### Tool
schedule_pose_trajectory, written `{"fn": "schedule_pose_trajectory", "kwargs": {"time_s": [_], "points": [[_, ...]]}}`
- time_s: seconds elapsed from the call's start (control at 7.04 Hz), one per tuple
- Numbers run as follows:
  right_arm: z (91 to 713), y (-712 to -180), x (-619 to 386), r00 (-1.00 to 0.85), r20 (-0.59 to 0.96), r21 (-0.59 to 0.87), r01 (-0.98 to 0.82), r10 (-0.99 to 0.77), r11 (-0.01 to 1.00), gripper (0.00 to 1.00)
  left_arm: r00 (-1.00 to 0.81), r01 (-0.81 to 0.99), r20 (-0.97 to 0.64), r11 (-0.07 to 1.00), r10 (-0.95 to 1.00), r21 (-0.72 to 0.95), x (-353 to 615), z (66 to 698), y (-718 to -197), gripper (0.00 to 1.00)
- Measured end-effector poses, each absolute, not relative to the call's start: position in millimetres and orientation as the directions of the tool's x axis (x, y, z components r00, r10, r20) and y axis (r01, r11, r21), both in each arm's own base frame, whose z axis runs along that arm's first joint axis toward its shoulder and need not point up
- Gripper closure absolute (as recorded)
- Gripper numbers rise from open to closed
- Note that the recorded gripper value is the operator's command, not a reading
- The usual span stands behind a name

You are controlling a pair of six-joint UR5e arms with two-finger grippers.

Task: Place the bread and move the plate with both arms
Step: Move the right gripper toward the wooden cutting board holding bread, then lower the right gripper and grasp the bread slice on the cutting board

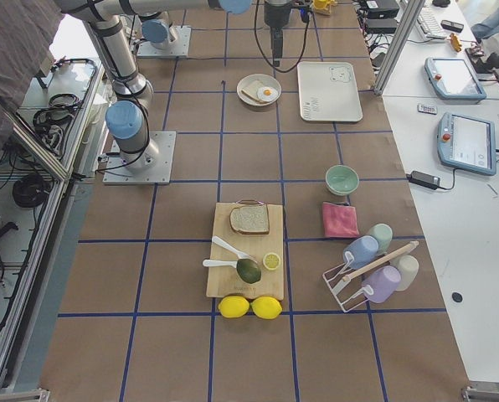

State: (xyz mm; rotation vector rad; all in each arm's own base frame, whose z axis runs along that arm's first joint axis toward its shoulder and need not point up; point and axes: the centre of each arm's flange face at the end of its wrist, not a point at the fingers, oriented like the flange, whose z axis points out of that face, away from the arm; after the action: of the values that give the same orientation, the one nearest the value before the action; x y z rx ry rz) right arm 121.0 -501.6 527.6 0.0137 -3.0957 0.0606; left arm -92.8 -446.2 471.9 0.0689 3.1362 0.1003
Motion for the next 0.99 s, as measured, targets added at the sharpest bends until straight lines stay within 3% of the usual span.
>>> {"fn": "schedule_pose_trajectory", "kwargs": {"time_s": [0.71, 0.99], "points": [[524, -502, 121, -0.999, 0.039, -0.033, -0.013, -0.012, 0.999, 0.00, -0.999, 0.039, 0.003, 0.997, 0.039, 0.065, -92, 471, -447, 0.00], [503, -517, 77, -0.995, 0.098, 0.012, 0.013, 0.011, 1.000, 0.00, -1.000, 0.023, -0.004, 0.997, 0.023, 0.074, -87, 468, -448, 0.00]]}}
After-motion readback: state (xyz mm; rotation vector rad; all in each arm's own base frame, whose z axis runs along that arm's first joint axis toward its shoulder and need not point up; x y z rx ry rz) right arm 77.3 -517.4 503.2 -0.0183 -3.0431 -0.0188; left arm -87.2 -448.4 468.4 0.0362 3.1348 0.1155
